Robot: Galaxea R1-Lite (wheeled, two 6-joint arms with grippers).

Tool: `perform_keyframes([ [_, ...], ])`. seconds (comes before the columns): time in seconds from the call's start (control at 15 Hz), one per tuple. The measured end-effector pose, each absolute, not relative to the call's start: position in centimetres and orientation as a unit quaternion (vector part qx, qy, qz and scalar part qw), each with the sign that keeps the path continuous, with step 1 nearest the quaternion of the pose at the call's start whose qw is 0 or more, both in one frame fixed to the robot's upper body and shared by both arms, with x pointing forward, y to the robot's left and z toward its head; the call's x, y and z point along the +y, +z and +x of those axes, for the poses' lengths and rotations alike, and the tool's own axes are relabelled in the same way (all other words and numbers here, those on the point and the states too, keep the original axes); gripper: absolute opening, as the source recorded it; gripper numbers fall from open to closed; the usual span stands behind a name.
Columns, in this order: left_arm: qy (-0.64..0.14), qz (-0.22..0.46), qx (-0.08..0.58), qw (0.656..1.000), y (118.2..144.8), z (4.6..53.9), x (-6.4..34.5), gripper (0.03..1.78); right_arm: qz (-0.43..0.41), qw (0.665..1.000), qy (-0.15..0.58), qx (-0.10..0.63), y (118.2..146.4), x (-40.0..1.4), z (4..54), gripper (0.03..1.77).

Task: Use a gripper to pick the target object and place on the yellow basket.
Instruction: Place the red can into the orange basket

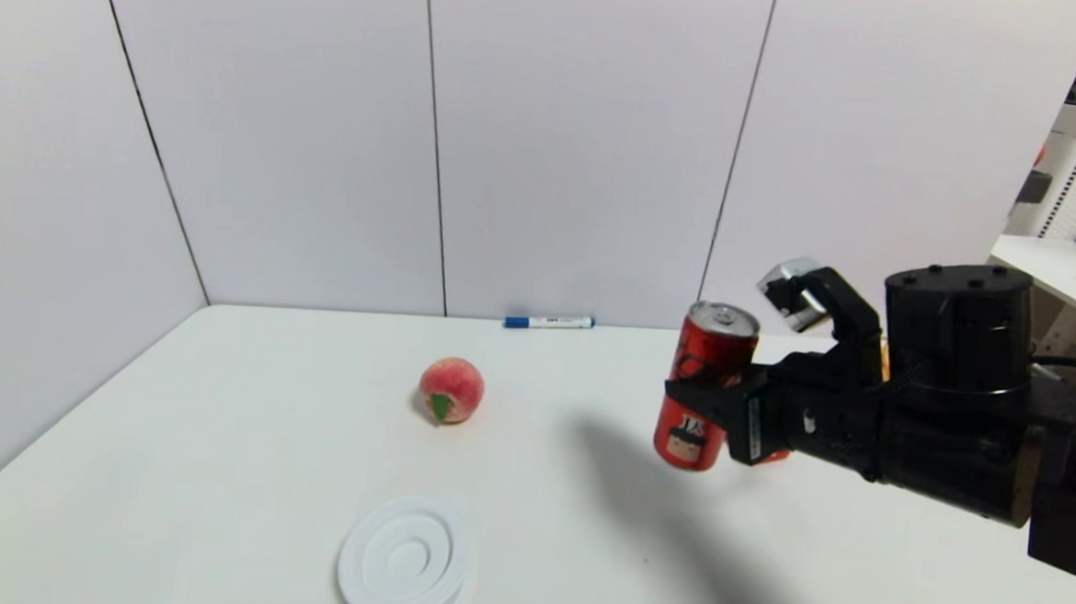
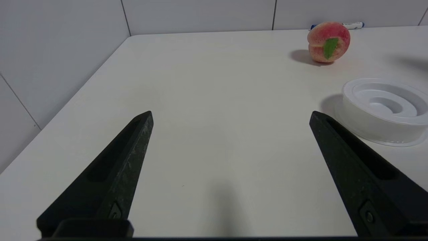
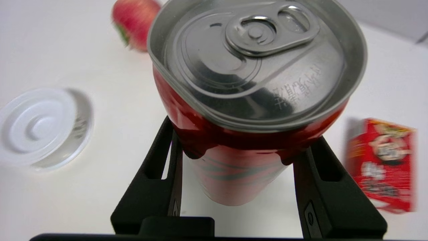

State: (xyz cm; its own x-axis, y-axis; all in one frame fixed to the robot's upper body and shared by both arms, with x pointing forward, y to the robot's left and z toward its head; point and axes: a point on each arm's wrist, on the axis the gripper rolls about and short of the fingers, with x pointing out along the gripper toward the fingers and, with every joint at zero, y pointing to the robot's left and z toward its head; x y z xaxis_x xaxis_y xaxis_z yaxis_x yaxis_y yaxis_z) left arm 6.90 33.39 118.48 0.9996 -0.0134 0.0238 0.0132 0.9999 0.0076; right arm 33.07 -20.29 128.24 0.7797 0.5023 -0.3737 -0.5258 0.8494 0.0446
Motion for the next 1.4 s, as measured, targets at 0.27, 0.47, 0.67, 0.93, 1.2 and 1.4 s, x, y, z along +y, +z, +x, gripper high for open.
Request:
perform_keyframes([
  [0.27,-0.006,0.004,-0.012,1.0,118.5,6.9,33.4,1.69,-0.056,0.959,0.196,0.196,129.8,-24.8,35.1,0.89],
  [0.47,-0.006,0.004,-0.012,1.0,118.5,6.9,33.4,1.69,-0.063,0.966,0.129,0.216,130.8,-28.7,36.4,0.89],
  [0.67,-0.006,0.004,-0.012,1.0,118.5,6.9,33.4,1.69,-0.055,0.969,0.074,0.231,131.5,-31.9,37.6,0.89],
  [0.93,-0.006,0.004,-0.012,1.0,118.5,6.9,33.4,1.69,-0.048,0.973,0.006,0.224,132.4,-36.3,39.9,0.89],
  [1.2,-0.006,0.004,-0.012,1.0,118.5,6.9,33.4,1.69,-0.038,0.972,-0.042,0.228,131.8,-40.0,42.6,0.89],
  [1.4,-0.006,0.004,-0.012,1.0,118.5,6.9,33.4,1.69,-0.031,0.968,-0.066,0.239,130.3,-42.1,44.5,0.89],
])
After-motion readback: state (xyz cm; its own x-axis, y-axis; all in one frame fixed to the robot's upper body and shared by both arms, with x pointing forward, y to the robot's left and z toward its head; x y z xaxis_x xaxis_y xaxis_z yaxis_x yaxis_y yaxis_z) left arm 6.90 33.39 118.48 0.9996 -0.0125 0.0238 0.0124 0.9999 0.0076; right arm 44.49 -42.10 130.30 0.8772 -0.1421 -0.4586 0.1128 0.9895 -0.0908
